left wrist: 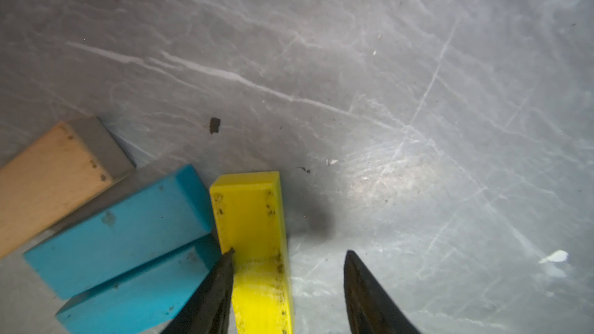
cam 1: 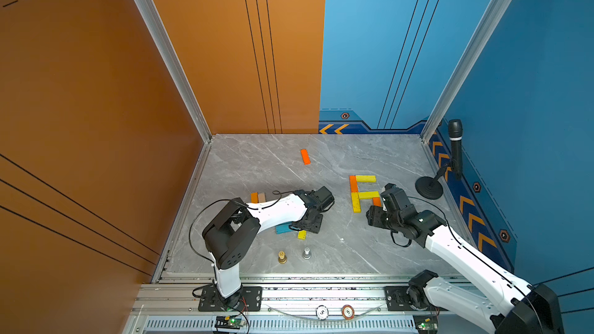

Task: Assemble the number 6 with building blocks
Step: Pick up the building block from the center of the board.

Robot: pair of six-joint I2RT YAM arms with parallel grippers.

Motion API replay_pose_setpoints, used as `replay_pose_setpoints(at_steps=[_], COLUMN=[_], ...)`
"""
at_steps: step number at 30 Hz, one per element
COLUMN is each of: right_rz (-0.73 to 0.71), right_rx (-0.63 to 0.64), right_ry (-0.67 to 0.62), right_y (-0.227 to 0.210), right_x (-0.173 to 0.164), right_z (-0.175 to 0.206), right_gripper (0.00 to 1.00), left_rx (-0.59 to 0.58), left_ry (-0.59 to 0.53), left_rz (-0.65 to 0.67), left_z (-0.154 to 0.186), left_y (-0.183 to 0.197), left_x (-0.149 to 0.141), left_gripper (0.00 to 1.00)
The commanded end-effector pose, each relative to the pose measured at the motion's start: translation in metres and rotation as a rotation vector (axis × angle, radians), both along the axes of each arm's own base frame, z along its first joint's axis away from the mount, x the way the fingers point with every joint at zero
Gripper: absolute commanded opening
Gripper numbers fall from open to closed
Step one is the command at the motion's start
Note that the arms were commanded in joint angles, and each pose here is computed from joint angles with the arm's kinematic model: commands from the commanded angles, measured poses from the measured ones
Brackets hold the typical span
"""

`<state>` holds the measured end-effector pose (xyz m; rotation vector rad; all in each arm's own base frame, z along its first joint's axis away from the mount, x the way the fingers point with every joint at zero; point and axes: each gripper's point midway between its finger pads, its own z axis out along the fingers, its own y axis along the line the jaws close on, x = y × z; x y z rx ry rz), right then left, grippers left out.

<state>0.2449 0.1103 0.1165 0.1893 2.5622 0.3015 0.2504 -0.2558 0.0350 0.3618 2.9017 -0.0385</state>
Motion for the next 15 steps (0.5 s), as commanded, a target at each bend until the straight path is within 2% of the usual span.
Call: replay_pose_setpoints(at_steps=[1,15], right_rz=[0.01,0.013], right_rx=[-0.002,-0.01], right_ry=[-0.003,0.007], right_y=[0.0009,-0.0001], right_x=[0.0024,0.002], right_z=[-0.0013,-0.0045], right_gripper=[0.66,0.66], left_rx=[-0.007,-0.013], left_ry=[0.021,0.03], left_rz=[0.027,0.03], left_z=[-0.0017,-0.0048], left_y=[0.0087,0.0117], left_x=[-0.0045,-0.0098], left_gripper=[0.56,0.55])
